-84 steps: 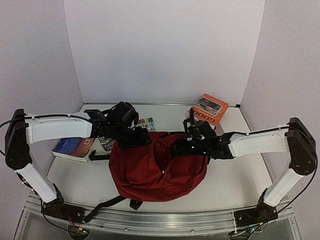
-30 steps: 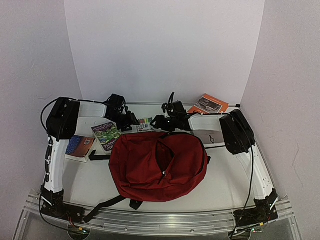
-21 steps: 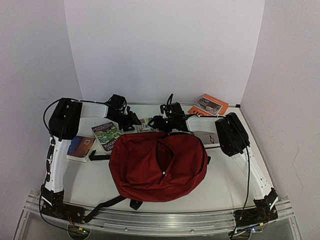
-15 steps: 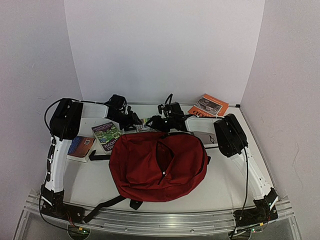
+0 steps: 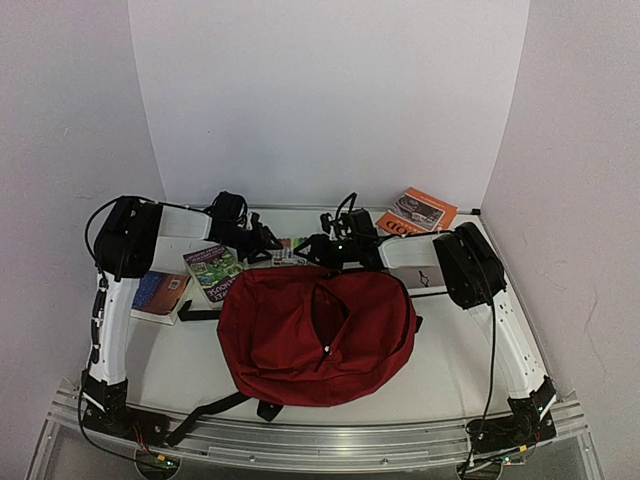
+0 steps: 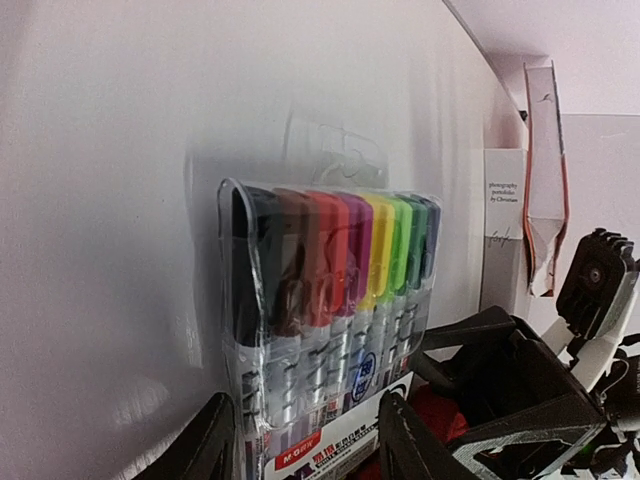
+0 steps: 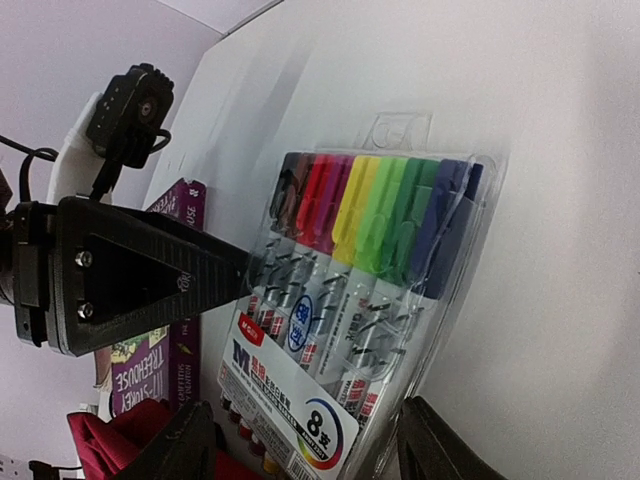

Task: Pack the student bag
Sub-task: Pick up the stationery from the center of the board, then place the stationery in the student bag, then pick up the stationery from the student bag, then place the stationery in the student bag.

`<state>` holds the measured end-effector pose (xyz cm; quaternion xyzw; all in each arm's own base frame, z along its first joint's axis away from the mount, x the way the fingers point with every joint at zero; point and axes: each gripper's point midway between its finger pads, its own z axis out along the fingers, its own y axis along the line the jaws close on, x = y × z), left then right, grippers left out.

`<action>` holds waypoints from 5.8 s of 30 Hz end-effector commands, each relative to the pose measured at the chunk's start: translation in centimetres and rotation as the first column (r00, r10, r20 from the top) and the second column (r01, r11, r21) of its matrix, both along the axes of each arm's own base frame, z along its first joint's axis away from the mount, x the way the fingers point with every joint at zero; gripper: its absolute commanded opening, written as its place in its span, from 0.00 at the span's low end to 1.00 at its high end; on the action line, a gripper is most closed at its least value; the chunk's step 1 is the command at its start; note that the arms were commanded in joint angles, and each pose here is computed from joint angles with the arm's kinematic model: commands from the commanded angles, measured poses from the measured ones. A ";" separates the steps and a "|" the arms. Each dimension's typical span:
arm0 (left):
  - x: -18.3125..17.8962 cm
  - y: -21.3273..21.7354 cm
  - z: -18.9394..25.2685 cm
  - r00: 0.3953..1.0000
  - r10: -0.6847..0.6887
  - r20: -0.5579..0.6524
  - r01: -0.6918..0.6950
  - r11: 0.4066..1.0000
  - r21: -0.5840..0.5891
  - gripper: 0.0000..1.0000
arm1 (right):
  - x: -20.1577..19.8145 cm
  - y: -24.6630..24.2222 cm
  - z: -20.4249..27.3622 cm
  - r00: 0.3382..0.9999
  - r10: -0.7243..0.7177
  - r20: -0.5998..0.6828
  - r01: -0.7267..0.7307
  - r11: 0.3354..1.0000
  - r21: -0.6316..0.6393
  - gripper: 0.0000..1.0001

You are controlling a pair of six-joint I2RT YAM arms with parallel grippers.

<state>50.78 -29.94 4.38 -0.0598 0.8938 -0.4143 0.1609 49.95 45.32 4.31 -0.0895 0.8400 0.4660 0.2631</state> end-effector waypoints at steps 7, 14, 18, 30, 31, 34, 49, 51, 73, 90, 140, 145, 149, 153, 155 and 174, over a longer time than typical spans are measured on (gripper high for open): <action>-1.9 -2.9 12.8 0.976 -0.070 0.207 0.115 0.971 -0.211 0.47 | -2.0 1.8 12.4 0.984 0.058 0.167 -0.095 0.971 0.221 0.58; -3.9 -3.3 15.1 0.969 -0.083 0.233 0.133 0.969 -0.209 0.47 | -3.5 1.1 15.8 0.975 0.051 0.215 -0.104 0.965 0.239 0.56; -5.9 -4.2 16.3 0.963 -0.116 0.242 0.168 0.964 -0.208 0.46 | -5.3 0.8 16.9 0.972 0.064 0.228 -0.118 0.965 0.233 0.55; -15.9 -5.9 16.7 0.952 -0.227 0.204 0.251 0.963 -0.102 0.46 | -14.8 -0.4 18.9 0.965 0.110 0.237 -0.157 0.970 0.188 0.54; -16.7 -5.7 16.2 0.954 -0.230 0.192 0.252 0.963 -0.096 0.46 | -15.7 -0.4 18.9 0.965 0.117 0.236 -0.162 0.969 0.184 0.54; -18.9 -5.1 14.4 0.957 -0.247 0.153 0.263 0.961 -0.088 0.47 | -17.9 -0.7 17.0 0.970 0.128 0.207 -0.160 0.976 0.150 0.54; -24.2 -1.1 9.2 0.977 -0.209 0.047 0.211 0.977 -0.038 0.56 | -23.9 -7.1 9.9 0.993 0.083 0.088 -0.084 0.996 0.006 0.81; -24.2 -1.0 8.9 0.975 -0.213 0.057 0.214 0.976 -0.023 0.61 | -23.7 -7.7 10.8 0.995 0.038 0.090 -0.040 0.999 0.019 0.87; -27.1 -2.3 5.7 0.971 -0.228 -0.069 0.222 0.972 -0.081 0.77 | -23.6 -10.3 10.3 0.980 -0.174 -0.098 0.180 0.982 0.061 0.93; -27.4 -4.8 4.5 0.968 -0.223 -0.114 0.195 0.956 -0.220 0.60 | -24.2 -10.1 5.6 0.951 -0.229 -0.206 0.231 0.973 -0.014 0.77; -36.2 -3.8 24.1 0.636 -0.651 0.414 0.758 0.628 -0.178 0.00 | -32.5 -6.4 22.0 0.850 0.491 0.190 -0.515 0.850 0.109 0.85; -35.7 -4.1 23.5 0.639 -0.659 0.398 0.756 0.633 -0.166 0.00 | -34.6 -5.4 22.6 0.803 0.559 0.207 -0.590 0.796 0.137 0.61; -34.8 -4.4 22.8 0.661 -0.640 0.393 0.733 0.662 -0.155 0.03 | -34.4 -5.3 23.6 0.819 0.524 0.232 -0.565 0.807 0.172 0.22; -32.3 -4.6 21.1 0.738 -0.567 0.366 0.636 0.766 -0.096 0.46 | -31.0 -6.1 23.2 0.916 0.335 0.223 -0.370 0.918 0.144 0.00; -30.4 -4.3 19.5 0.799 -0.500 0.334 0.543 0.839 -0.042 0.67 | -29.4 -7.0 23.1 0.948 0.243 0.207 -0.276 0.950 0.144 0.00; -25.8 -6.3 6.6 0.984 -0.174 0.041 0.123 0.822 0.556 0.95 | -20.6 -21.4 16.0 0.868 -0.451 0.206 0.491 0.839 -0.233 0.00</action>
